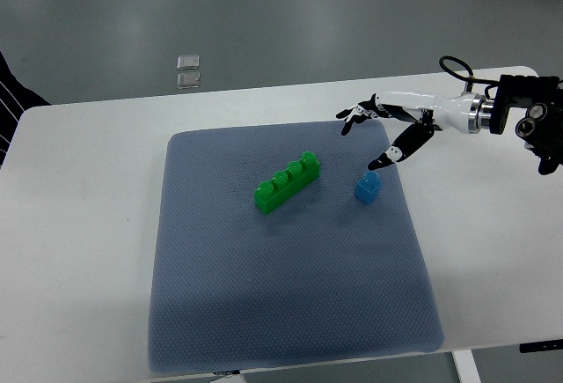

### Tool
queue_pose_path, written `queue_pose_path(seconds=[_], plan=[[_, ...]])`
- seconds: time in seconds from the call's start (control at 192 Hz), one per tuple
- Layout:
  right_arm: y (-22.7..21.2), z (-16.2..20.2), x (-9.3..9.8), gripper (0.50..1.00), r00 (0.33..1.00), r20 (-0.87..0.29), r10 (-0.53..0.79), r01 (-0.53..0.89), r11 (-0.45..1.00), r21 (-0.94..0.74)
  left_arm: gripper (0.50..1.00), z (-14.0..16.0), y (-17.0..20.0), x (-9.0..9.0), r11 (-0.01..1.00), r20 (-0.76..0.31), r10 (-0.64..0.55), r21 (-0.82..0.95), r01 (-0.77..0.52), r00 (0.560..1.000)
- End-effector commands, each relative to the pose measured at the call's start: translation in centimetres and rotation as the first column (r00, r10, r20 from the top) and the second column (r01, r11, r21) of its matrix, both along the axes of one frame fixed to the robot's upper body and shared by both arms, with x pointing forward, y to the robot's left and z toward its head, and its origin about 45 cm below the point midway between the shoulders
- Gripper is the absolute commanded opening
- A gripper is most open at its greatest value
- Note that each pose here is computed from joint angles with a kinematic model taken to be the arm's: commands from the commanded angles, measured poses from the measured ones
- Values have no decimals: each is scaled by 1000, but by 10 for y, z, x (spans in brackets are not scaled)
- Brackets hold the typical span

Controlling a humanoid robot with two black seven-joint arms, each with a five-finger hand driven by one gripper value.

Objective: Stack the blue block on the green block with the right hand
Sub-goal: 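Move the right hand down over the small blue block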

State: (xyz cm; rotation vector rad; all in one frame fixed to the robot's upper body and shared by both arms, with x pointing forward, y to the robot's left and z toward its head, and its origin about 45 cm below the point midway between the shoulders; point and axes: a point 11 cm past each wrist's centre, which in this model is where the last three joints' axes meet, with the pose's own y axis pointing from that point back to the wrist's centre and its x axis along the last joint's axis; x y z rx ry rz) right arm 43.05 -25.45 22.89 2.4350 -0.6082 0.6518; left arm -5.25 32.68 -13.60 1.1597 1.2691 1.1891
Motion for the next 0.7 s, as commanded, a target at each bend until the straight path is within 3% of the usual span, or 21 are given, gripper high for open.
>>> queue_pose_path(seconds=[0.0,0.38,0.562,0.697], plan=[[1,-5,0,917,995,86,46,-35,992,-123,1000,0,0,0,1000,0,0,0,0,1000],[-2,-43,-13,909,972,184,146,-78,940,-332,1000,0,0,0,1000,0,0,0,0,1000],[0,-47,-15,901,967,200,158,-81,935,-345,1000,0,0,0,1000,0,0,0,0,1000],[2,-47,-14,868,966,202,161,-84,936,-343,1000,0,0,0,1000,0,0,0,0,1000]])
